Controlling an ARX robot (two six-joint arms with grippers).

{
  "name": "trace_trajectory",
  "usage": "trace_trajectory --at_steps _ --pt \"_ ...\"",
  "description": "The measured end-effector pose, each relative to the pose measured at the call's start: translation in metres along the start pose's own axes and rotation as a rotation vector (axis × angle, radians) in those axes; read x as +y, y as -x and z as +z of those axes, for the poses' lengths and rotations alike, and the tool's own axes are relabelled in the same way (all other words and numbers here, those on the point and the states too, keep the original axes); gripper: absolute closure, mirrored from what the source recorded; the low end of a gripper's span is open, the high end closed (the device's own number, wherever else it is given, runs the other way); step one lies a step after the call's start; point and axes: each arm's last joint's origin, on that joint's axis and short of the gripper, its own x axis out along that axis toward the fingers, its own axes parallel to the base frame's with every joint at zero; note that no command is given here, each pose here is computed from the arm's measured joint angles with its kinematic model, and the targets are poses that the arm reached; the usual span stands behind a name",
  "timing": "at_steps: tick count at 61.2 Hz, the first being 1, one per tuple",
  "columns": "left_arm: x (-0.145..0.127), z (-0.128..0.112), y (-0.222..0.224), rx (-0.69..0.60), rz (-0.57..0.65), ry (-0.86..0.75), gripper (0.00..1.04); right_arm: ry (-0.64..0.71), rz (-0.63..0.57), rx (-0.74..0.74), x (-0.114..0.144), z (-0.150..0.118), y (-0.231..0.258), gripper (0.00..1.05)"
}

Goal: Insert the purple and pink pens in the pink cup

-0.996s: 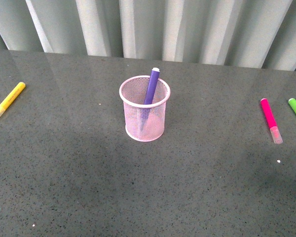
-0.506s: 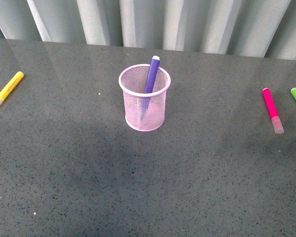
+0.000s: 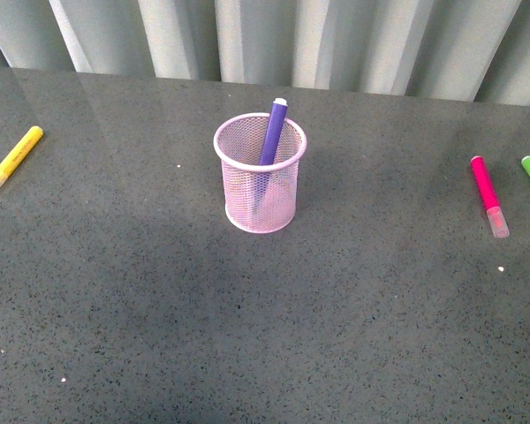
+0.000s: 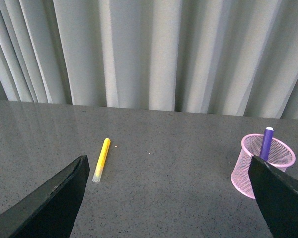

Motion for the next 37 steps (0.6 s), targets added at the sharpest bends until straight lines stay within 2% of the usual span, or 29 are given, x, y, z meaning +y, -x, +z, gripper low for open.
trace_trajectory --at_steps 23,37 --pt "0.0 0.0 0.0 0.0 0.0 0.0 0.07 0.056 0.032 0.015 0.038 0.029 -0.043 0.07" --pt "0.0 0.0 0.0 0.0 0.0 0.0 0.07 0.053 0.047 0.051 0.061 0.029 -0.069 0.07"
